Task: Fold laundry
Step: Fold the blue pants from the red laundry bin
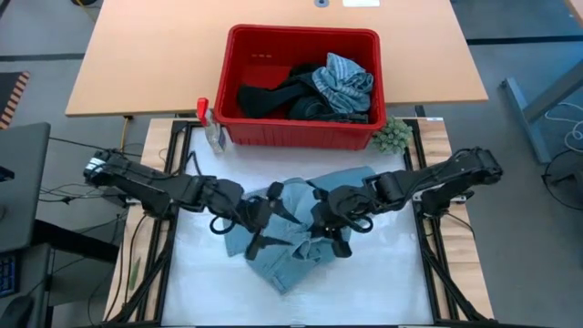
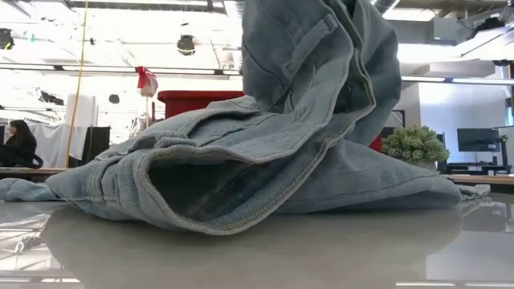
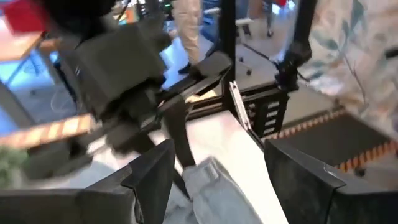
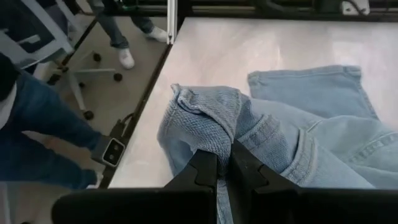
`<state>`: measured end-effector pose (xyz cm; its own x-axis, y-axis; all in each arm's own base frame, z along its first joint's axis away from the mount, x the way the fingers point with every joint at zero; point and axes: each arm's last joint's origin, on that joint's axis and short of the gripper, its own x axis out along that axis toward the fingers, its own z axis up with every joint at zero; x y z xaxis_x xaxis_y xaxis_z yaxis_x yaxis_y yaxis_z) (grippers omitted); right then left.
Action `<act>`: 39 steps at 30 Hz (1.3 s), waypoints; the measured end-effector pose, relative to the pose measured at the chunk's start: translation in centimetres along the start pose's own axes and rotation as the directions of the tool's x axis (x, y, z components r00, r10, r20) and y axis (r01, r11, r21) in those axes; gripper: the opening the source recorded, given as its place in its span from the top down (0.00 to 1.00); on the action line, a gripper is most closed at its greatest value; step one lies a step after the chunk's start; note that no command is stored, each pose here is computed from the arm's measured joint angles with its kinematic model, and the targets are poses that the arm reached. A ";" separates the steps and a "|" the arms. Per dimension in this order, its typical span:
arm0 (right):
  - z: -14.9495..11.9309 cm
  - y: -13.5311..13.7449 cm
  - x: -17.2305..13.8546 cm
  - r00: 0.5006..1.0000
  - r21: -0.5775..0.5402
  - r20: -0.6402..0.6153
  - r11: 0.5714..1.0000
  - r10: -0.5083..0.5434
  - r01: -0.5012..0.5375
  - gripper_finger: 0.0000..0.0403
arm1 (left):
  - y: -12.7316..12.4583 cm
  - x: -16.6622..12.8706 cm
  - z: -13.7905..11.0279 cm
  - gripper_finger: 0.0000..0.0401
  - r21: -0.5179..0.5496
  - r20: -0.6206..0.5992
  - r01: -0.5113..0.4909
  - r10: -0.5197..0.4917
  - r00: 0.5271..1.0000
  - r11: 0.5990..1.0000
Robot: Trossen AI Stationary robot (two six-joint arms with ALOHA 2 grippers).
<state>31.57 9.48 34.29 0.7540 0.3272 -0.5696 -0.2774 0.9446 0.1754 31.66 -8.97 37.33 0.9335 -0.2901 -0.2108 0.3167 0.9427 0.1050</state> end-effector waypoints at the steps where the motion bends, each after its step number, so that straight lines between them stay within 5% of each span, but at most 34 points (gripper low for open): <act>1: 0.1 -0.1 0.0 1.000 0.005 0.009 1.000 -0.001 0.001 0.91 | 0.1 0.3 0.1 0.41 0.009 -0.026 0.001 0.000 1.000 1.000; 8: 0.4 -1.0 -0.3 0.999 0.056 0.030 0.998 -0.023 0.021 0.91 | 0.2 2.5 -0.3 0.41 0.044 -0.212 -0.006 0.015 0.977 0.999; 17: 0.4 -1.0 -0.2 0.999 0.053 0.029 0.998 -0.023 0.022 0.91 | 0.3 3.3 -0.4 0.43 0.193 -0.256 -0.004 0.054 0.965 0.981; 22: 0.4 -1.0 -0.2 0.999 0.051 0.034 0.999 -0.022 0.020 0.91 | 0.3 3.3 -0.5 0.56 0.247 -0.268 0.005 0.063 0.961 0.969; 30: 0.3 -1.0 -0.2 1.000 0.046 0.023 0.999 0.017 -0.018 0.90 | 0.3 4.3 -0.9 0.94 0.263 -0.260 0.001 0.070 0.963 0.965; 39: 0.3 -1.3 -0.9 1.000 0.036 -0.012 0.999 -0.025 0.025 0.78 | 0.5 3.8 0.0 0.99 0.255 -0.279 -0.031 0.104 0.955 0.966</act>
<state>31.46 7.98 34.82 0.7534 0.3033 -0.5835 -0.2367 0.9529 0.1896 35.35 -9.57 36.64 0.8770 -0.1329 -0.4618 0.3205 0.8778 0.3559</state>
